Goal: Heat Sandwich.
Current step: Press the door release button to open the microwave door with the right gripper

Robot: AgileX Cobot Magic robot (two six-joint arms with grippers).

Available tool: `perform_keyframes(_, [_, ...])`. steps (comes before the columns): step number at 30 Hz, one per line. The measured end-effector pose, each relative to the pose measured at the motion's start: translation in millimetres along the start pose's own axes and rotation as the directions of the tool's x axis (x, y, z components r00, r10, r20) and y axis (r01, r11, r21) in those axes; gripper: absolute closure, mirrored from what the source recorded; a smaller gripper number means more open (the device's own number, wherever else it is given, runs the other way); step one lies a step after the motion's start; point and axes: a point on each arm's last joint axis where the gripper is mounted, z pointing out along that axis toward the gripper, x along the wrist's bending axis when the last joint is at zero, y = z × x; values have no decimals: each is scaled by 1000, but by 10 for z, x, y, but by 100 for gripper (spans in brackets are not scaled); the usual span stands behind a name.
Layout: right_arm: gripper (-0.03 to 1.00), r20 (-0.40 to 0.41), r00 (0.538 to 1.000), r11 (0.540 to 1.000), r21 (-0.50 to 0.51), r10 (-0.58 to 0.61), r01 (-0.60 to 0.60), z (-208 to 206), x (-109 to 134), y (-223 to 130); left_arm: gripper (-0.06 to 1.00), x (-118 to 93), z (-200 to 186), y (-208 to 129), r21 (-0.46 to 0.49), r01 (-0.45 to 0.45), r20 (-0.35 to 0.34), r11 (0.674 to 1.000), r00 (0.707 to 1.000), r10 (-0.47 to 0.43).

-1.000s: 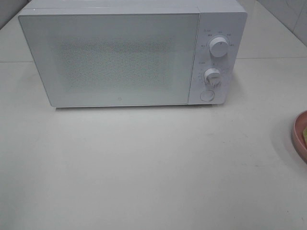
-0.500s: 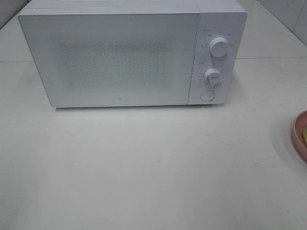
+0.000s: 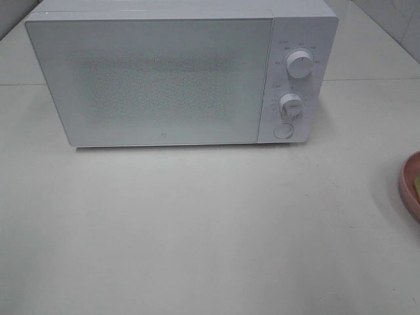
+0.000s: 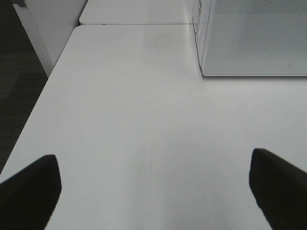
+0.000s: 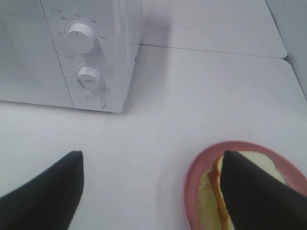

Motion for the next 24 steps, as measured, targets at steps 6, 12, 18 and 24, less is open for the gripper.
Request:
perform_keyframes(6, [20,-9,1000,1000,-18,-5,4,210,17,86,-4,0,0,0,0,0,0,1000,1000,0])
perform_keyframes(12, [20,-19,1000,1000,-29,-9,8,464,38,151,-4,0,0,0,0,0,0,1000,1000,0])
perform_keyframes(18, [20,-26,1000,1000,-26,-5,4,644,53,169,-4,0,0,0,0,0,0,1000,1000,0])
perform_keyframes(24, [20,-36,998,999,-20,44,-45,873,72,169,-4,0,0,0,0,0,0,1000,1000,0])
